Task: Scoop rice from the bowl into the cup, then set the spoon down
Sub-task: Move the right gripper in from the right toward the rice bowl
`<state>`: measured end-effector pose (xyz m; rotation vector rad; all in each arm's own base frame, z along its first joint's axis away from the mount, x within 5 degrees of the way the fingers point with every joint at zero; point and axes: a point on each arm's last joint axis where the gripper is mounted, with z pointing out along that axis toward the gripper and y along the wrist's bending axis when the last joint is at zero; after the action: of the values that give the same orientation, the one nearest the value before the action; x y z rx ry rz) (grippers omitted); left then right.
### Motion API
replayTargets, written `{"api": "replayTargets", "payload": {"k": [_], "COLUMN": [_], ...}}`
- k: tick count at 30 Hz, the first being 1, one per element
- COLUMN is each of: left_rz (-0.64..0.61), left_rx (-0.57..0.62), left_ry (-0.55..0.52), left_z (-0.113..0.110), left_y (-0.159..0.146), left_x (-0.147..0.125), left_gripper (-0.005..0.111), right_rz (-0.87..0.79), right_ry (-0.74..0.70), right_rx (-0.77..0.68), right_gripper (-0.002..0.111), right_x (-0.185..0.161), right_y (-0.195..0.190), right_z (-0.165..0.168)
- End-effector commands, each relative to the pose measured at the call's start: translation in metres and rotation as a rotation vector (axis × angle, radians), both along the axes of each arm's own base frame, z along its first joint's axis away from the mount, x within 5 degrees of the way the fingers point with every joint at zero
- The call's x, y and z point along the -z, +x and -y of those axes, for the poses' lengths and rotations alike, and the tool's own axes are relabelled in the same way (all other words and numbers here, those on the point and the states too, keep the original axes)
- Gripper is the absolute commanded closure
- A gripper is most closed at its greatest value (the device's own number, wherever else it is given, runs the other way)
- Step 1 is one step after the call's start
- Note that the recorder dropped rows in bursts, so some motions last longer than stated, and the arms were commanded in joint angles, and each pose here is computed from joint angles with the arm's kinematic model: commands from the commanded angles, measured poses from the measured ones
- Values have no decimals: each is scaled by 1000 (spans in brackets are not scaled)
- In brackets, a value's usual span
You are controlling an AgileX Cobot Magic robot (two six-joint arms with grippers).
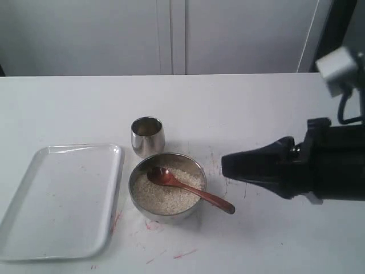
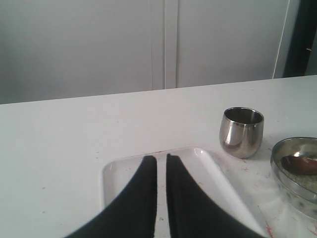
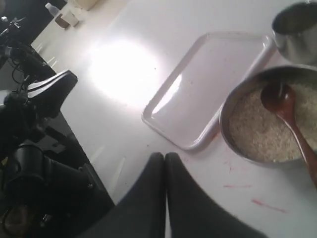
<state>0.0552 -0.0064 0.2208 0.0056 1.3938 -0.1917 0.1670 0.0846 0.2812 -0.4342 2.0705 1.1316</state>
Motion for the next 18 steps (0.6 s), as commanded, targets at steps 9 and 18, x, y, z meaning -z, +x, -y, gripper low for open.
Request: {"api": "replayTargets", "payload": {"k": [9, 18], "left_rz": [11, 11], "left_rx": [7, 7], "left_ry": [-8, -8], "left_z": [0, 0], "left_y": [-1, -1], "left_x": [-2, -2], "left_gripper": [92, 92], "right_rz": [-217, -226], "right_ry": [-21, -25], "right_rx": [75, 86], "right_gripper": [108, 105], "right_x": [44, 46], "right_y": [16, 17], "right_z": [3, 3]}}
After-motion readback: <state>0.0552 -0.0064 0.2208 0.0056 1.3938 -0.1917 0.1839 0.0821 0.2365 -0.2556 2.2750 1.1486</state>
